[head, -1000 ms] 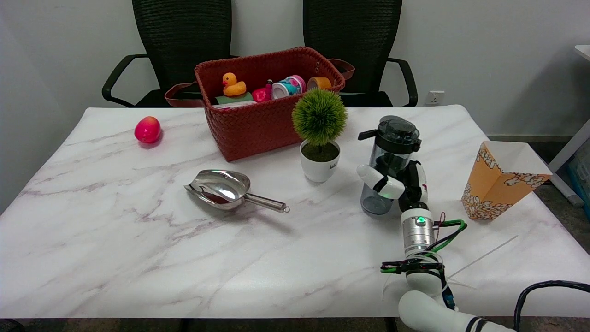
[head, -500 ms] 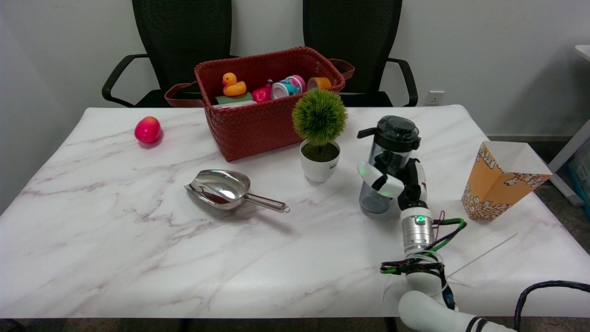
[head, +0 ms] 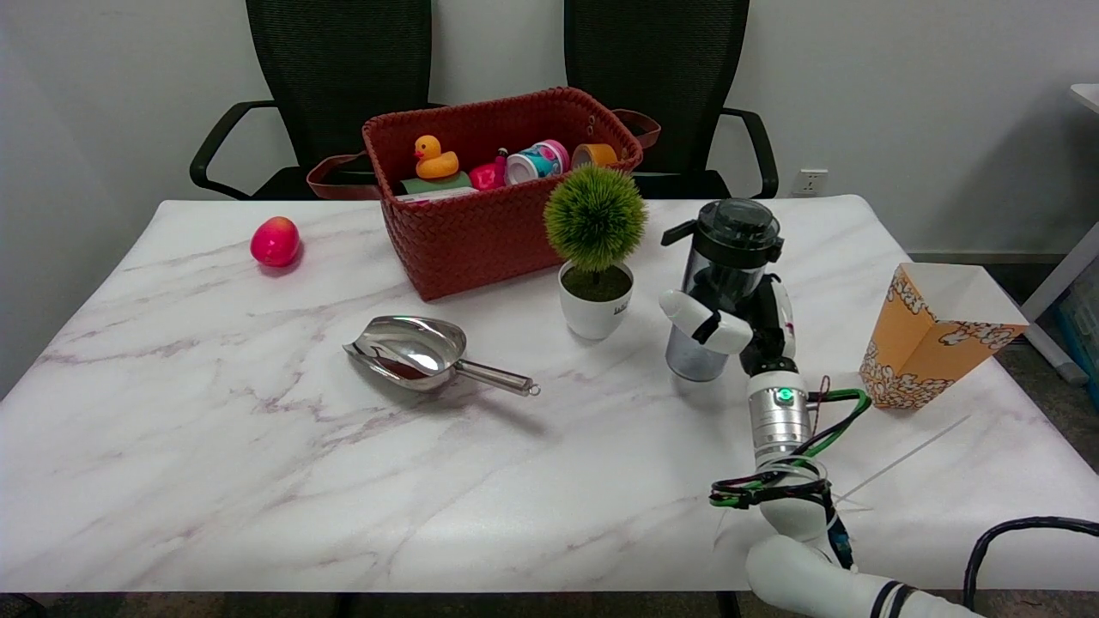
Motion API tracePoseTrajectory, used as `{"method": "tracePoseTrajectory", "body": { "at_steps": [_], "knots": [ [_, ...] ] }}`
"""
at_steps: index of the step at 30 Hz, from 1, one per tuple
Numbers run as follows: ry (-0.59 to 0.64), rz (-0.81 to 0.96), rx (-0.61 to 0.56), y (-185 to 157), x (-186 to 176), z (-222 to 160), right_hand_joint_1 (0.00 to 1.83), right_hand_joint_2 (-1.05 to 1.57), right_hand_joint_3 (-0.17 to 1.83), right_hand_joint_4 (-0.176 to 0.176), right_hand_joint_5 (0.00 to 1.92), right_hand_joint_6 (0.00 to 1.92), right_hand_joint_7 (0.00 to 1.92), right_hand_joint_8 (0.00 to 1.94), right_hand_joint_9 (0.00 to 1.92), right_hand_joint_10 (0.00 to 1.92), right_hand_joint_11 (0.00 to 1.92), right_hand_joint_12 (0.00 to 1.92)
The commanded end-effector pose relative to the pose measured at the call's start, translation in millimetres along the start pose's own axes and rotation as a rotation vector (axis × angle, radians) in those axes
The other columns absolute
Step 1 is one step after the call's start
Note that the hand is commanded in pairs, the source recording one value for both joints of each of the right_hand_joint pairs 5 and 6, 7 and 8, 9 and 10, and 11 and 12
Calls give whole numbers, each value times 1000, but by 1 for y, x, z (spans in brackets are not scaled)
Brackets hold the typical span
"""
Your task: Pick up the black cup.
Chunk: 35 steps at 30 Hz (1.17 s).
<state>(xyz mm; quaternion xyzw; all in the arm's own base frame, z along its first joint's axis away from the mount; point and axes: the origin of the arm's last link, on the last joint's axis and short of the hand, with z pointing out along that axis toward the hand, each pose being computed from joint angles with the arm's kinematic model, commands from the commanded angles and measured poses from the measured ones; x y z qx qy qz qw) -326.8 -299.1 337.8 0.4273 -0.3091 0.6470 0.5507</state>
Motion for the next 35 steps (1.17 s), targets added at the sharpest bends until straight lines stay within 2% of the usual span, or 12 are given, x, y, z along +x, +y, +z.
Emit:
{"method": "tracePoseTrajectory", "body": {
  "at_steps": [1, 9, 15, 22, 35],
  "knots": [
    [-34, -76, 108, -29, 6, 15, 1241, 1571, 536, 0, 1830, 1830, 1790, 1790, 1651, 1651, 1418, 1418],
    [-9, -123, 174, -51, 26, 30, 1223, 1571, 472, 0, 1817, 1817, 1796, 1796, 1666, 1666, 1437, 1437],
    [0, -146, 226, -71, 40, 49, 1170, 1561, 574, 0, 1756, 1756, 1765, 1765, 1649, 1649, 1414, 1414],
    [2, -192, 254, -89, 51, 72, 1177, 1527, 591, 0, 1712, 1712, 1747, 1747, 1637, 1637, 1391, 1391],
    [-55, -244, 311, -131, 42, 124, 1226, 1383, 711, 0, 1657, 1657, 1723, 1723, 1618, 1618, 1367, 1367]
  ]
}}
